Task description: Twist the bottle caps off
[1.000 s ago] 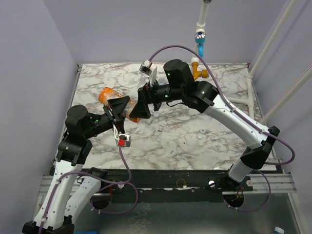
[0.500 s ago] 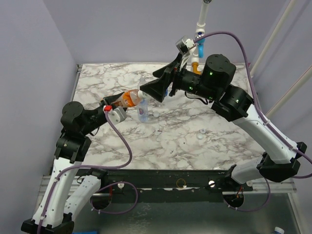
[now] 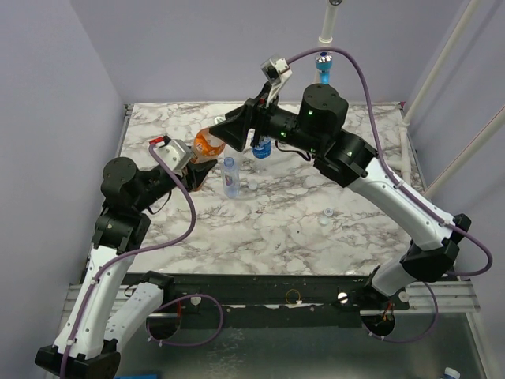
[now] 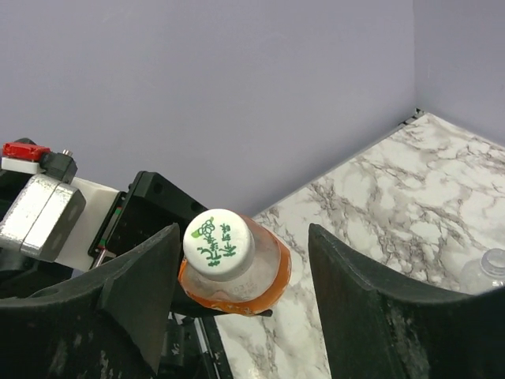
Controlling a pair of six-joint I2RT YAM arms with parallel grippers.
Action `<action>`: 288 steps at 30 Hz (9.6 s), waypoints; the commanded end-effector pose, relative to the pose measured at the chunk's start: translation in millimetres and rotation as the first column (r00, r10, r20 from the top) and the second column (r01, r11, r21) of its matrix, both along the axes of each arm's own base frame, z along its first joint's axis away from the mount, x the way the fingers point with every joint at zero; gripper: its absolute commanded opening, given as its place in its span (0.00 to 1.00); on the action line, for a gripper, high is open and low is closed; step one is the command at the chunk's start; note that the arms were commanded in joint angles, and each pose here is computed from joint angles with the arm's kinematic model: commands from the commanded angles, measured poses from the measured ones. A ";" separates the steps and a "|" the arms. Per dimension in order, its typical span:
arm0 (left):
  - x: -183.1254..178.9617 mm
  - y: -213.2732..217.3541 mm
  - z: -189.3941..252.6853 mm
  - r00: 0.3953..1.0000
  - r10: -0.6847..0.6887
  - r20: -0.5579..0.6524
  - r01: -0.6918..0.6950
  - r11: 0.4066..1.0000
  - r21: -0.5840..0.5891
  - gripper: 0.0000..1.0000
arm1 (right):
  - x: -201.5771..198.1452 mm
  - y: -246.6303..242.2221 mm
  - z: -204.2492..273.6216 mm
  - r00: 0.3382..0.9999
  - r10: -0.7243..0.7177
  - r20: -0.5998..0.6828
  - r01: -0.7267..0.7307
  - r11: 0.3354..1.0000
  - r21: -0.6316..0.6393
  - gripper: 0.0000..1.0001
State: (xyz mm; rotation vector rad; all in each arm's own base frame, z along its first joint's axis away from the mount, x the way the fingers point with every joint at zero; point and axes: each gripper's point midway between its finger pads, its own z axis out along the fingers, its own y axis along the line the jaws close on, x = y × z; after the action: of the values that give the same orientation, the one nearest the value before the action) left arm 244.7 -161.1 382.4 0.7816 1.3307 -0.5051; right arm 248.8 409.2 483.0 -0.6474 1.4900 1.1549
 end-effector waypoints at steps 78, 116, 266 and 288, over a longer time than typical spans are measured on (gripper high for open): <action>-7.2 -16.3 19.0 0.980 -0.089 -0.176 0.059 0.983 -0.172 0.30 | -1.5 32.6 38.8 0.992 0.096 0.087 -0.100 0.994 0.042 0.33; -84.1 -53.6 41.6 0.777 -0.544 -0.315 0.450 0.831 -0.325 0.30 | -46.3 -13.5 79.9 0.954 0.135 0.269 -0.175 0.976 0.131 0.72; -128.5 -50.8 48.4 0.675 -0.662 -0.328 0.590 0.750 -0.300 0.17 | -205.8 -37.3 62.2 0.322 0.813 0.486 -0.896 0.428 -0.122 0.01; -14.7 -6.0 28.7 0.998 -0.047 -0.036 0.043 0.995 -0.092 0.18 | -8.3 11.1 70.1 0.987 -0.051 0.153 0.043 0.998 0.053 0.85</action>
State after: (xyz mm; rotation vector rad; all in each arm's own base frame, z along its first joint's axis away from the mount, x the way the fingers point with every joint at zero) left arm 194.5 -191.0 413.8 0.8290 1.3019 -0.8591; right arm 203.5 409.3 598.1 -0.7352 1.1038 1.2193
